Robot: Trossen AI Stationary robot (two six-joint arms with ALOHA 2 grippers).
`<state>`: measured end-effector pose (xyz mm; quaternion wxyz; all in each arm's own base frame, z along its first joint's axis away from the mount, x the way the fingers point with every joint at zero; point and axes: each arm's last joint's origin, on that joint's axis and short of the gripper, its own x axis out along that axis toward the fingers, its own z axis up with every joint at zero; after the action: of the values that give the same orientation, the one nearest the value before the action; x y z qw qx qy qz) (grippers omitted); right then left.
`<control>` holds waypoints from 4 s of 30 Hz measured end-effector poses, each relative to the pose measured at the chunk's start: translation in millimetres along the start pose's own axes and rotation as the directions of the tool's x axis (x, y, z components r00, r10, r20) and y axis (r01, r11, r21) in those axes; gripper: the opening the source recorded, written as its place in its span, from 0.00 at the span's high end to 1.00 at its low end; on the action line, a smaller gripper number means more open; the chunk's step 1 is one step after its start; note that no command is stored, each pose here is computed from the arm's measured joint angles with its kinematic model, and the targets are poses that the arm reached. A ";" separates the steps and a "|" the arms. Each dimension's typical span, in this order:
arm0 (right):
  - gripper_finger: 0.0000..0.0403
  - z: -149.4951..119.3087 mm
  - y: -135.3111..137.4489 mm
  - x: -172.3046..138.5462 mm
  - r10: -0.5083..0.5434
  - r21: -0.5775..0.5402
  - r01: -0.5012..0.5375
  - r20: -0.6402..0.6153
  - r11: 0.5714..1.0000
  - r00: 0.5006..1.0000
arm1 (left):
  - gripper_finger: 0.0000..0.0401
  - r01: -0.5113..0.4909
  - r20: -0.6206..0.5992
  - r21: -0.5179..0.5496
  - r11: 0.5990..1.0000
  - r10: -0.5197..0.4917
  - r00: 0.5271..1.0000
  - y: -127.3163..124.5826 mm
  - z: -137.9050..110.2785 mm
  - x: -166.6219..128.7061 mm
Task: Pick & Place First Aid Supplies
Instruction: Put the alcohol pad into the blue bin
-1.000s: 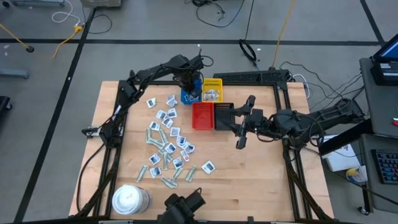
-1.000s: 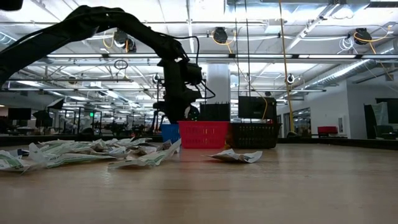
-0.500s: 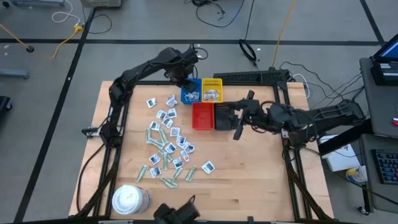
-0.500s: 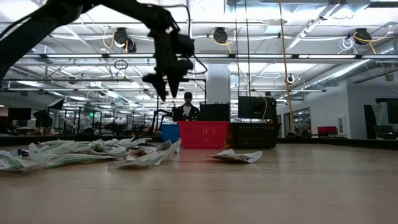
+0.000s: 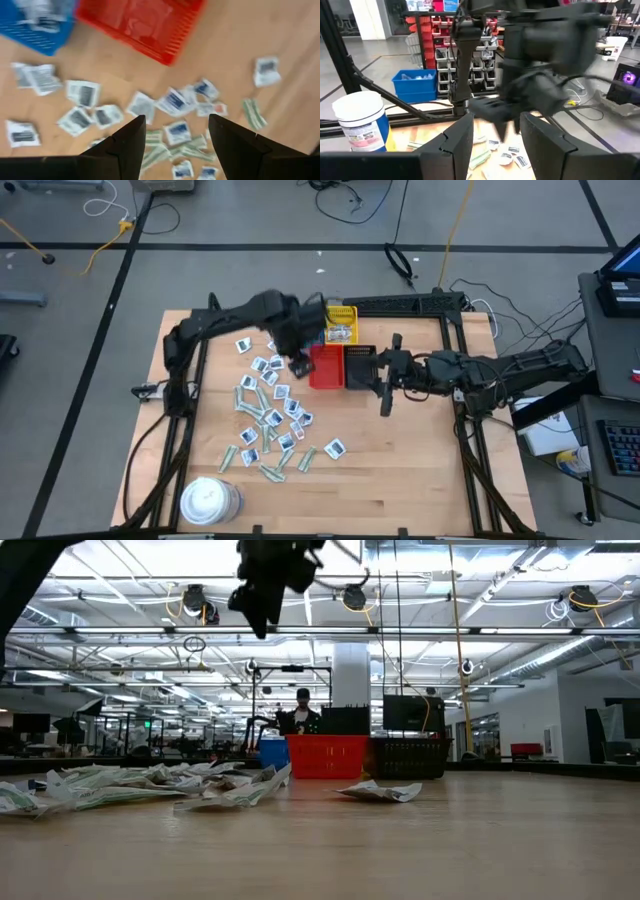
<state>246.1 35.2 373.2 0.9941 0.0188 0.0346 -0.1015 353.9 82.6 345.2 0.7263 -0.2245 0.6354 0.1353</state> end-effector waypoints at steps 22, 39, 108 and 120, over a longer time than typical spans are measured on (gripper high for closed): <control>0.61 14.3 -4.8 -18.7 0.012 -0.007 -0.011 0.069 1.000 0.998 | 0.44 -0.115 0.029 0.093 0.989 0.113 0.993 -85.8 -32.9 64.7; 0.61 14.2 -4.9 -18.5 0.009 -0.018 -0.007 0.069 1.000 0.998 | 0.44 -0.071 0.065 0.182 0.981 0.060 0.996 -95.6 -52.6 175.8; 0.61 -216.5 -64.2 -130.3 -0.021 0.163 0.025 -0.029 0.986 0.999 | 1.00 0.093 0.096 0.276 0.957 -0.124 0.988 -73.3 -52.5 79.6; 0.61 -203.5 -60.5 -129.0 0.067 0.136 -0.092 0.178 0.986 0.982 | 1.00 0.076 0.093 0.225 0.971 -0.099 0.991 -62.5 -45.4 46.7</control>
<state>94.5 10.9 177.9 0.9926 0.0826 -0.0599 -0.0653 352.1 1.9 304.7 0.7841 -0.1627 0.5974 0.0430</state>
